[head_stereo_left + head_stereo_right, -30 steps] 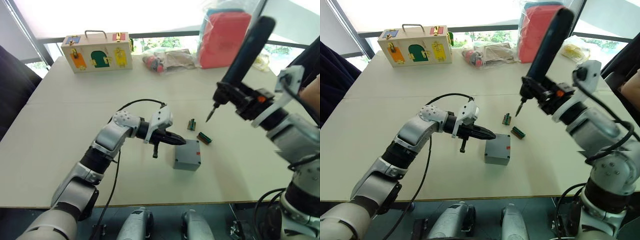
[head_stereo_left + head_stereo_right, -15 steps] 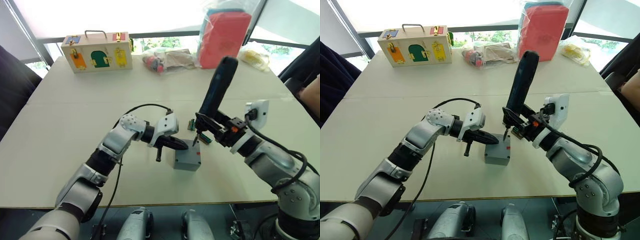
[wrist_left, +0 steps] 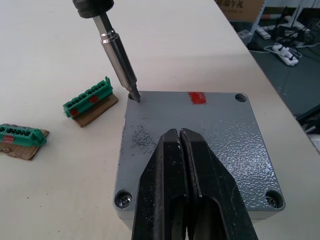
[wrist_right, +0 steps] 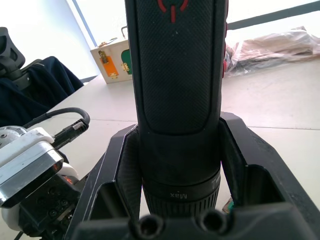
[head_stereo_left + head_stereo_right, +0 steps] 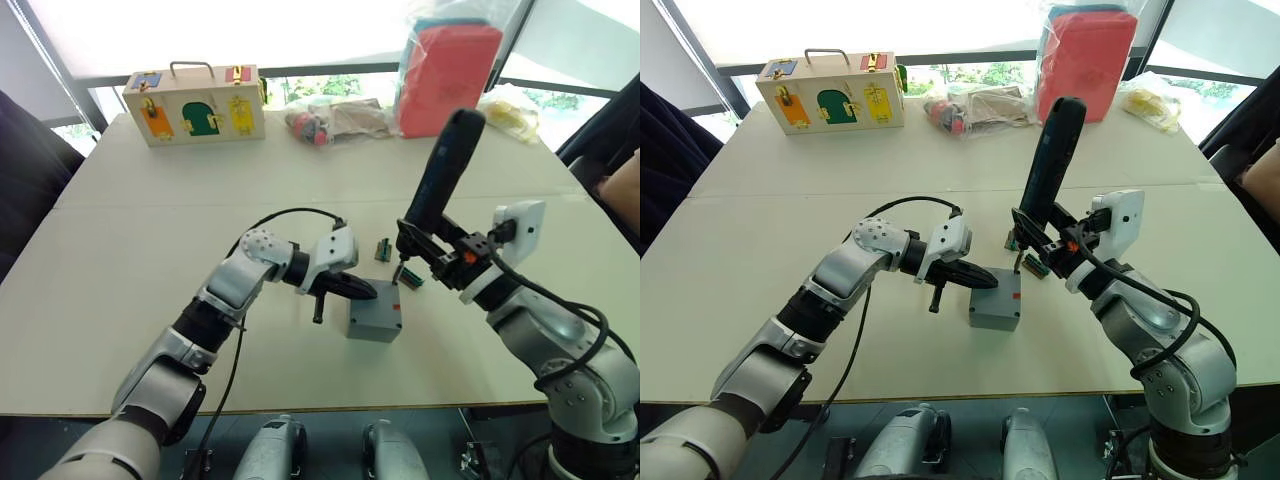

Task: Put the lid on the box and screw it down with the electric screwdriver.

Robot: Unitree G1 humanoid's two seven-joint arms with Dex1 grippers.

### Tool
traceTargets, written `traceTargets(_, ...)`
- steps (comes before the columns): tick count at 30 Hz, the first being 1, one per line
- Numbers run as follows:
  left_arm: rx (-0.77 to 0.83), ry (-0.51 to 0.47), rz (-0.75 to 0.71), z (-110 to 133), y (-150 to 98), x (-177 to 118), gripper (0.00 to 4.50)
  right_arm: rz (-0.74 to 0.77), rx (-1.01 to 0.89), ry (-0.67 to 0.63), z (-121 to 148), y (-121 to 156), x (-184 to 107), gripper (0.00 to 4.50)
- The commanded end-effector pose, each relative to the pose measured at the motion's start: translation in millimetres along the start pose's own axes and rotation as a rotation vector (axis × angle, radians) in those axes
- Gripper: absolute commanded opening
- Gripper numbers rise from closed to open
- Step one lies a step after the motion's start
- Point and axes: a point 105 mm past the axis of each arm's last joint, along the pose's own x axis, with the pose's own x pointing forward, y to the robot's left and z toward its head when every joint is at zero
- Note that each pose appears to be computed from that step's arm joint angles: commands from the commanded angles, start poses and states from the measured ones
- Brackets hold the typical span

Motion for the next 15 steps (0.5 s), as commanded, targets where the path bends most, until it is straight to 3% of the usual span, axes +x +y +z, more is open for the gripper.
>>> traceTargets(1, -0.007, 0.029, -0.027, -6.7, -7.0, 5.7, 0.0, -0.024, -0.04, -0.02, 6.0, -5.5, -5.2, 1.73)
traceTargets(15, -0.028, 0.022, -0.032, -9.6, -9.9, 9.0, 0.0, -0.027, -0.033, 0.02, -15.0, -4.4, -9.7, 1.73)
